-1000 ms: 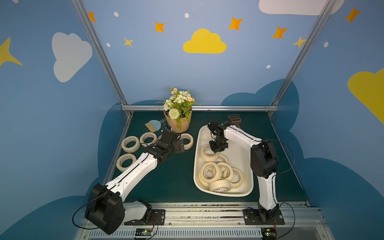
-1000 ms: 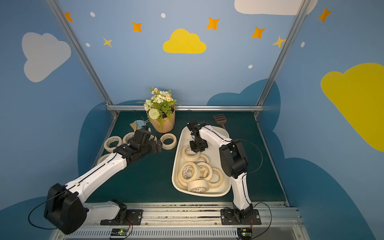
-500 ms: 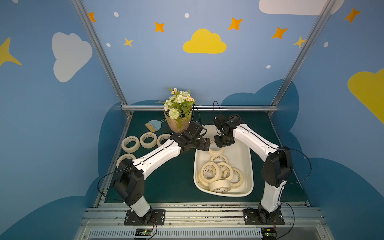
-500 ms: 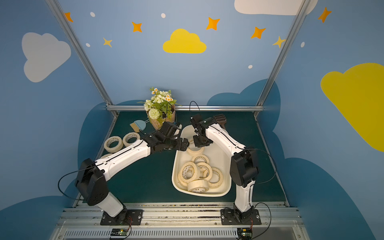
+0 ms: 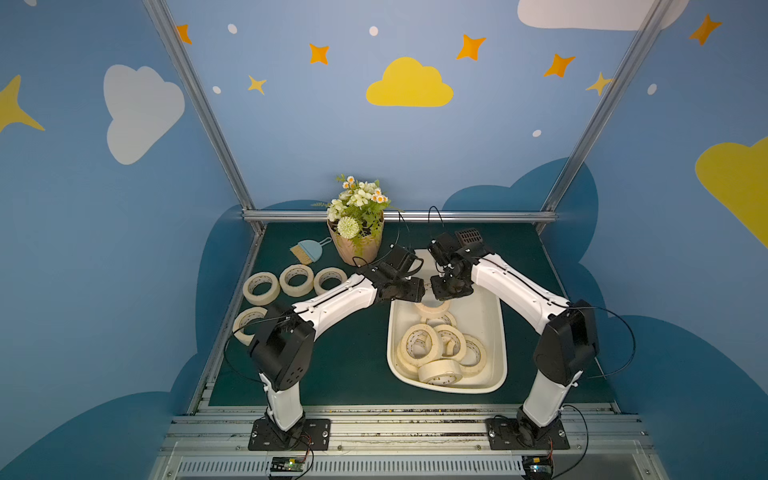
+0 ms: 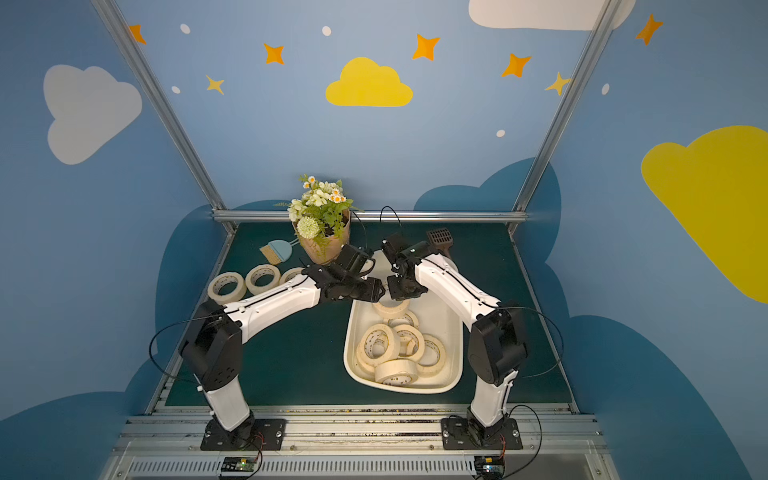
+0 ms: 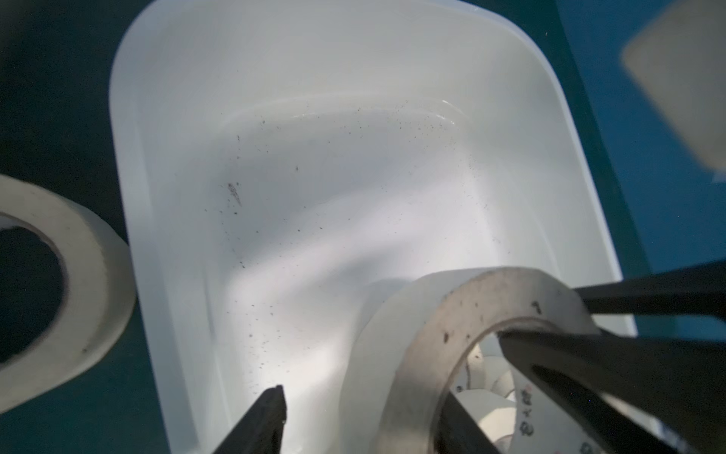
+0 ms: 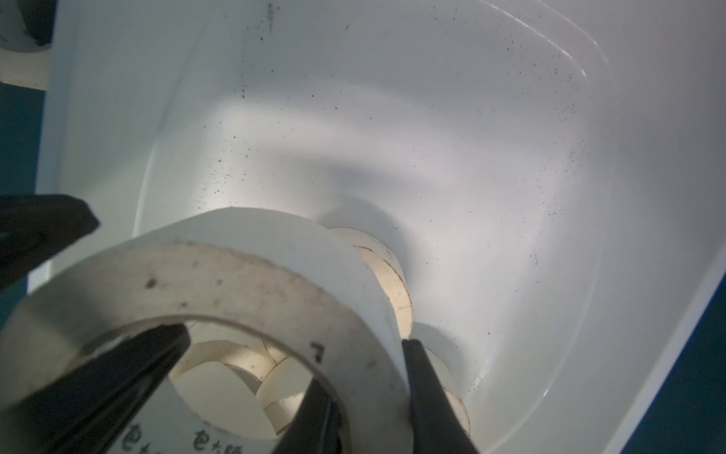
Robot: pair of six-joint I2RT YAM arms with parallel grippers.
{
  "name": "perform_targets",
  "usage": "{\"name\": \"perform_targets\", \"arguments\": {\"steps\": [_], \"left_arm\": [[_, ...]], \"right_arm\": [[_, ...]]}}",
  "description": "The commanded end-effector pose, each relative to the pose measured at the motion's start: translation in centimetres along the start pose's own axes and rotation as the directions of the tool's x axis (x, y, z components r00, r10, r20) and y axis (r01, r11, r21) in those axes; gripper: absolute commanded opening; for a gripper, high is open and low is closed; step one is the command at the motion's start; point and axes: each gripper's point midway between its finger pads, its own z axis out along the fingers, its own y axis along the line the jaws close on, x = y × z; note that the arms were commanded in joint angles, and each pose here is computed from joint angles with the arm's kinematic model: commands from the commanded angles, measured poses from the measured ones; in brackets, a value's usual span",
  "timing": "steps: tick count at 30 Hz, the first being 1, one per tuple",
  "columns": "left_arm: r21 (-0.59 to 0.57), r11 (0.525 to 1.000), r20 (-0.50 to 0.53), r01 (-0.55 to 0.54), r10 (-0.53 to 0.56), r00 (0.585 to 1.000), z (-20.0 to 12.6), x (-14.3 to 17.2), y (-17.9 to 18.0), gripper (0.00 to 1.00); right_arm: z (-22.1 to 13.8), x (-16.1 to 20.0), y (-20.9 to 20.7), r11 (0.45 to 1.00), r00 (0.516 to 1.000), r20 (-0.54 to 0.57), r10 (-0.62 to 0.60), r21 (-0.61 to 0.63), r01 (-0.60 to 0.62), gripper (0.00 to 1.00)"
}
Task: Take out the art tape in the storage box
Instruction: Pick up the art tape from the storage box.
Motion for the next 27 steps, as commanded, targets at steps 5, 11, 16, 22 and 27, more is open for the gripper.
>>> {"name": "perform_targets", "arguments": {"steps": [5, 11, 16, 22, 27], "left_arm": [[-0.012, 1.000, -0.005, 0.016, -0.016, 1.000, 0.5, -0.1, 0.3, 0.07], [-0.046, 0.999, -0.006, 0.009, -0.009, 1.000, 0.3, 0.1, 0.9, 0.04], [-0.079, 0.997, -0.013, 0.000, -0.001, 1.000, 0.5, 0.3, 1.6, 0.04], [-0.157, 0.987, 0.011, -0.010, 0.012, 1.000, -1.7, -0.3, 3.4, 0.04], [-0.322, 0.946, 0.087, 0.021, 0.008, 0.996, -9.0, -0.8, 8.2, 0.04]], "right_arm": [[-2.8, -0.9, 1.3, 0.993, 0.993, 0.108, 0.047, -0.109, -0.035, 0.00], [-3.5, -0.6, 1.3, 0.992, 0.992, 0.115, 0.060, -0.121, -0.046, 0.51], [-5.6, -0.1, -0.2, 0.993, 0.985, 0.152, 0.084, -0.093, -0.070, 0.69], [-8.3, 0.9, -3.5, 0.994, 0.968, 0.227, 0.109, -0.019, -0.108, 0.73], [-8.5, 2.2, -6.7, 0.984, 0.955, 0.243, 0.171, 0.006, -0.178, 0.73]]}}
